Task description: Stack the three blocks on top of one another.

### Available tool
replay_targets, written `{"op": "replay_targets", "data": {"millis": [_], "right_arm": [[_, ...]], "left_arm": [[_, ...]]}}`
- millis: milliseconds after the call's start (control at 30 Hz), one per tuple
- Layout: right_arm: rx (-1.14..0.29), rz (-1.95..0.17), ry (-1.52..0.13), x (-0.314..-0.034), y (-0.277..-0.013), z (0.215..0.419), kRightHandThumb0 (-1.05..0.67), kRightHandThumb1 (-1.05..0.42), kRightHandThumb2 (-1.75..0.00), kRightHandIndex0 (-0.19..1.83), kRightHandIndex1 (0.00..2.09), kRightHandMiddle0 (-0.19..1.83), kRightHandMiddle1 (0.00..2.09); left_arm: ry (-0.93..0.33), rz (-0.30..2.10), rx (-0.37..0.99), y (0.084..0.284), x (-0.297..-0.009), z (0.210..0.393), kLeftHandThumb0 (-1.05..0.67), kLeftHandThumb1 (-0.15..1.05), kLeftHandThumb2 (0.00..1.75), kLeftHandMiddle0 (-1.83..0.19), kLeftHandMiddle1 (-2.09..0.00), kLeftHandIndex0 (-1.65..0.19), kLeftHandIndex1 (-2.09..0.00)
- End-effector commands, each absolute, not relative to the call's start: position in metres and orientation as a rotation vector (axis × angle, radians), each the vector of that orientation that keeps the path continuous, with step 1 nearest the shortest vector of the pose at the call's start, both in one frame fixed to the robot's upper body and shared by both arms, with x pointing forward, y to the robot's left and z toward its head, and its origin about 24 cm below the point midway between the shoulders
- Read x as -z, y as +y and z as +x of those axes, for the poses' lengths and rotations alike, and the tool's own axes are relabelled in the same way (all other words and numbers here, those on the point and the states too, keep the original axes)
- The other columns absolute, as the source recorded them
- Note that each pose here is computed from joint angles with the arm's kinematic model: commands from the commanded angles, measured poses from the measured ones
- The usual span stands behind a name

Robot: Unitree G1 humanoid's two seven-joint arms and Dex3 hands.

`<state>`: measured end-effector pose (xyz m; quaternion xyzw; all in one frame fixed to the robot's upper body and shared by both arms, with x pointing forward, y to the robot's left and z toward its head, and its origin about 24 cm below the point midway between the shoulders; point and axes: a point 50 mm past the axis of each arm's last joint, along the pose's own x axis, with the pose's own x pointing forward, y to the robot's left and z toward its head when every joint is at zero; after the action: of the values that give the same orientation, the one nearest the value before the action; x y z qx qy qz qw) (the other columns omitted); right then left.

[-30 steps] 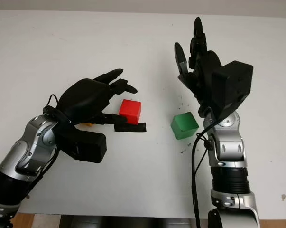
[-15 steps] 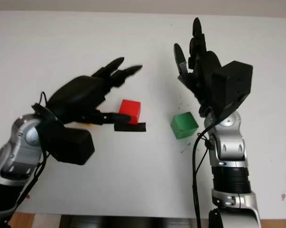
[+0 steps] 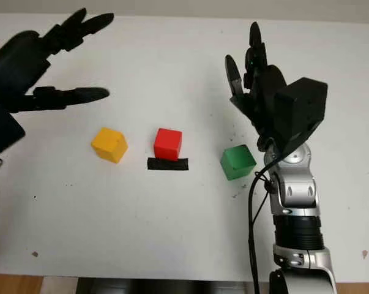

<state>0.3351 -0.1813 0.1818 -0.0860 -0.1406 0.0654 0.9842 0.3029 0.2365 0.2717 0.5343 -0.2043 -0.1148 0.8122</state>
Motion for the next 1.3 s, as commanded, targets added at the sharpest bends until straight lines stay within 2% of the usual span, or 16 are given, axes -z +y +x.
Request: {"op": "replay_targets", "data": {"millis": [0, 133, 267, 367, 733, 1067, 1267], "right_arm": [[-0.127, -0.183, -0.31, -0.189, -0.184, 0.332, -0.75, -1.05, -0.51, -0.19, 0.0, -0.19, 0.0], [-0.132, -0.189, -0.308, -0.189, -0.184, 0.332, -0.74, -1.05, -0.52, -0.19, 0.0, -0.19, 0.0], [-0.144, -0.196, -0.312, -0.19, -0.183, 0.333, -0.75, -1.05, -0.53, -0.19, 0.0, -0.19, 0.0], [-0.142, -0.194, -0.312, -0.19, -0.183, 0.333, -0.75, -1.05, -0.52, -0.19, 0.0, -0.19, 0.0], [-0.128, -0.188, -0.315, -0.19, -0.186, 0.332, -0.74, -1.05, -0.51, -0.19, 0.0, -0.19, 0.0], [-0.13, -0.198, -0.308, -0.191, -0.187, 0.332, -0.75, -1.05, -0.5, -0.19, 0.0, -0.19, 0.0], [-0.133, -0.19, -0.311, -0.191, -0.186, 0.333, -0.76, -1.05, -0.5, -0.19, 0.0, -0.19, 0.0]], "left_arm": [[-0.431, 1.239, 0.257, 0.242, -0.281, 0.305, -0.67, 0.86, 0.04, 0.01, -0.05, -0.31, -0.07], [-0.394, 1.404, 0.31, 0.242, -0.28, 0.312, -0.76, 0.87, 0.05, 0.02, -0.05, -0.31, -0.06], [-0.395, 1.499, 0.366, 0.239, -0.276, 0.319, -0.77, 0.83, 0.04, 0.02, -0.05, -0.35, -0.07], [-0.373, 1.548, 0.43, 0.234, -0.271, 0.323, -0.79, 0.85, 0.05, 0.05, -0.04, -0.35, -0.06], [-0.352, 1.535, 0.627, 0.209, -0.238, 0.331, -0.83, 0.88, 0.06, 0.13, -0.04, -0.32, -0.04], [-0.403, 1.606, 0.587, 0.199, -0.215, 0.329, -0.87, 0.87, 0.05, 0.12, -0.06, -0.35, -0.06], [-0.358, 1.7, 0.557, 0.199, -0.206, 0.329, -0.89, 0.91, 0.07, 0.13, -0.05, -0.36, -0.06]]}}
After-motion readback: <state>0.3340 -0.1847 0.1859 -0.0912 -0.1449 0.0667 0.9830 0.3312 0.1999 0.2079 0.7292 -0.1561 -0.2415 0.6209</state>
